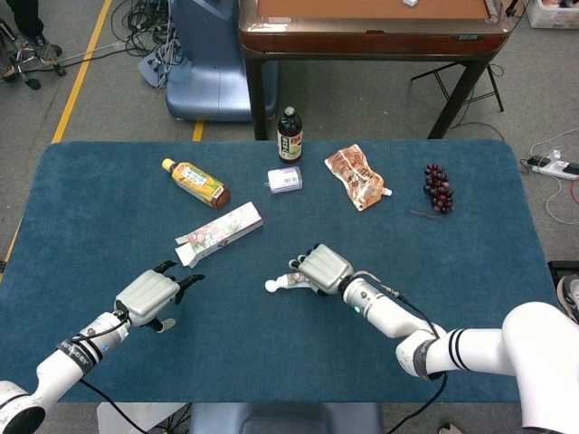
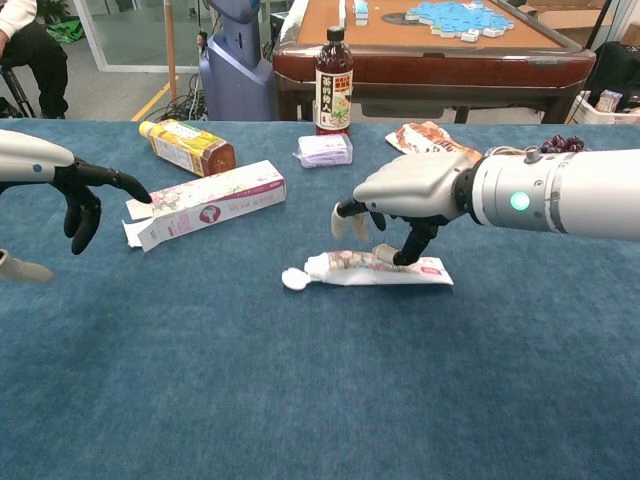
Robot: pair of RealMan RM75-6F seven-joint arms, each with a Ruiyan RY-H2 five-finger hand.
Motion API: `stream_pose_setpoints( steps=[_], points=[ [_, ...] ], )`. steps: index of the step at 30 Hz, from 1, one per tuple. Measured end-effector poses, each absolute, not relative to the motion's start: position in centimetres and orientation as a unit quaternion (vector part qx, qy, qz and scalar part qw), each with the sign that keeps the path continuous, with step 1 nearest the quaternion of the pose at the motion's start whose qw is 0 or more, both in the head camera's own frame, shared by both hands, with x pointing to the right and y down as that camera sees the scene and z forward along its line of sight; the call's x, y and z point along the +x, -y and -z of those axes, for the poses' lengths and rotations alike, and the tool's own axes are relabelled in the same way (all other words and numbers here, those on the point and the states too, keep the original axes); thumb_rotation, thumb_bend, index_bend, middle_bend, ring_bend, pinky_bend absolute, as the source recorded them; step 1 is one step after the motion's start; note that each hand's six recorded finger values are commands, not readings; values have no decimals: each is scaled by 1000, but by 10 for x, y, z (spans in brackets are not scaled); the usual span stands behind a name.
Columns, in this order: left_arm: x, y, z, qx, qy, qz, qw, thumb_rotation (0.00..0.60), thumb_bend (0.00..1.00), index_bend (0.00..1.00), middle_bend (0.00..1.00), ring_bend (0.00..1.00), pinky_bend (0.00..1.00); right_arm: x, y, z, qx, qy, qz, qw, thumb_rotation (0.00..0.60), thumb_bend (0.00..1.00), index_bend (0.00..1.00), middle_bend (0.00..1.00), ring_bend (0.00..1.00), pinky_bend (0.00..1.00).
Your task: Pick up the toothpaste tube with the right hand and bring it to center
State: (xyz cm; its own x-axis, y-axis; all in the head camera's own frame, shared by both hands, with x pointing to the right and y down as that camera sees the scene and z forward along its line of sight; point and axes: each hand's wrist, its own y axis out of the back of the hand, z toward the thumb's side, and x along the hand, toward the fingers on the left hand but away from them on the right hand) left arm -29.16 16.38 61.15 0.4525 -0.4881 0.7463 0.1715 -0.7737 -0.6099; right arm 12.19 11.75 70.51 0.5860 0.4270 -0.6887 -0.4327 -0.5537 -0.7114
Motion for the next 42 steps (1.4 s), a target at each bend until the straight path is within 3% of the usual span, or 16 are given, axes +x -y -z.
stream_pose_setpoints(
  steps=[7,12,17,30,42],
  points=[
    [-313,-158,-609,-779,-155,529,299,600,221,88,469,380,44,149,-96,-683,-746,61,-472,466,481,326,0,49,147,261],
    [-343,-154,-601,-753,-221,547,293,600,222,89,467,378,44,200,-80,-665,-721,125,-507,455,490,326,0,111,150,260],
    [-378,-157,-591,-712,-278,573,297,600,222,98,457,373,44,258,-79,-646,-688,181,-543,446,579,327,131,228,229,269],
    [-453,-198,-562,-597,-414,607,323,600,222,118,440,362,44,394,-134,-593,-595,317,-612,414,600,334,396,437,414,370],
    [-450,-233,-544,-589,-445,588,331,600,222,126,438,358,44,429,-190,-557,-568,379,-621,385,600,337,457,490,469,382]
  ],
)
